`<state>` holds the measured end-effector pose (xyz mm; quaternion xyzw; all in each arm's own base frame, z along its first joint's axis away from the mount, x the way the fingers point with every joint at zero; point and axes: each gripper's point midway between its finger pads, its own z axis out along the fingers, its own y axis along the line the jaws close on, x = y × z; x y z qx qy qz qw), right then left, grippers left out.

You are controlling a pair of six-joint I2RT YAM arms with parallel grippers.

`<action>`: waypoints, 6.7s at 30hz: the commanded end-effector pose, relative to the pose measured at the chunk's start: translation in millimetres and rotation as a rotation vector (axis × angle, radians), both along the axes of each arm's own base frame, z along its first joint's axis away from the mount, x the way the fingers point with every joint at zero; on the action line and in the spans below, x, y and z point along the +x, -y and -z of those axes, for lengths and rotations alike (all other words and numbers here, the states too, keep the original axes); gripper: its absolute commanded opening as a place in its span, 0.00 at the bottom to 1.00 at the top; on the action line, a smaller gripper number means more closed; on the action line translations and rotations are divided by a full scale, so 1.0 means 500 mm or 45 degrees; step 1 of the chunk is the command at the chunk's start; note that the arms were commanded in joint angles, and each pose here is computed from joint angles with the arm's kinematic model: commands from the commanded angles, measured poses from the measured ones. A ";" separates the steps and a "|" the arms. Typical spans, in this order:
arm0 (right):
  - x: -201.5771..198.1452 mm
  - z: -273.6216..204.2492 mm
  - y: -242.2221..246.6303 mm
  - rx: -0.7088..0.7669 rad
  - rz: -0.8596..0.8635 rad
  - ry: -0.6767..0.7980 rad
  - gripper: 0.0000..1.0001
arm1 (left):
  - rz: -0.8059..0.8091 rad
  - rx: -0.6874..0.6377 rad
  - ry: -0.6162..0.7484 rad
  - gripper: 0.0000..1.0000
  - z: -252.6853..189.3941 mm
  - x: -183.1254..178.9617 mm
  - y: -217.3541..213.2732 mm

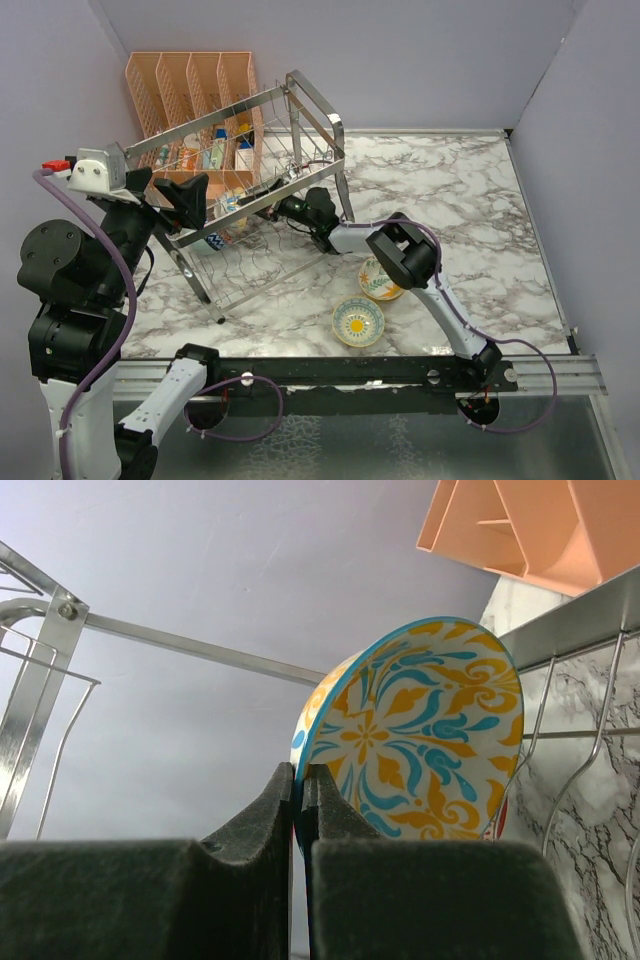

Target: Load the bowls into the dish rack

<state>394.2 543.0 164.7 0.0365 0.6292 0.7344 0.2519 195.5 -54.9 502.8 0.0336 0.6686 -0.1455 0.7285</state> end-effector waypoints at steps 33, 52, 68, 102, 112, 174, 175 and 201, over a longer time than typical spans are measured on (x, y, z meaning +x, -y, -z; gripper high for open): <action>-0.017 0.002 0.011 -0.246 -0.065 0.260 0.09 | -0.008 -0.001 0.012 0.99 0.000 -0.009 -0.004; -0.068 -0.096 -0.015 -0.184 -0.211 0.464 0.36 | -0.008 -0.002 0.023 0.99 -0.007 -0.012 -0.005; -0.172 -0.179 -0.009 -0.059 -0.336 0.532 0.40 | -0.022 0.001 0.024 0.99 -0.008 -0.009 -0.008; -0.678 0.004 0.320 -0.799 -0.634 0.346 0.39 | -0.030 -0.015 0.039 0.99 -0.020 -0.017 -0.012; -0.587 0.075 0.521 -1.590 -0.283 0.273 0.56 | -0.028 -0.017 0.013 0.99 0.000 -0.001 -0.008; -0.606 0.236 0.494 -2.160 -0.201 0.543 0.05 | -0.068 0.021 -0.013 0.99 0.021 0.002 -0.019; -0.611 0.223 0.486 -2.124 -0.212 0.546 0.05 | -0.068 0.020 -0.006 0.99 0.016 0.001 -0.020; -0.786 -0.096 0.223 -0.727 -0.977 0.665 0.01 | -0.048 -0.009 0.075 0.99 -0.040 -0.032 -0.021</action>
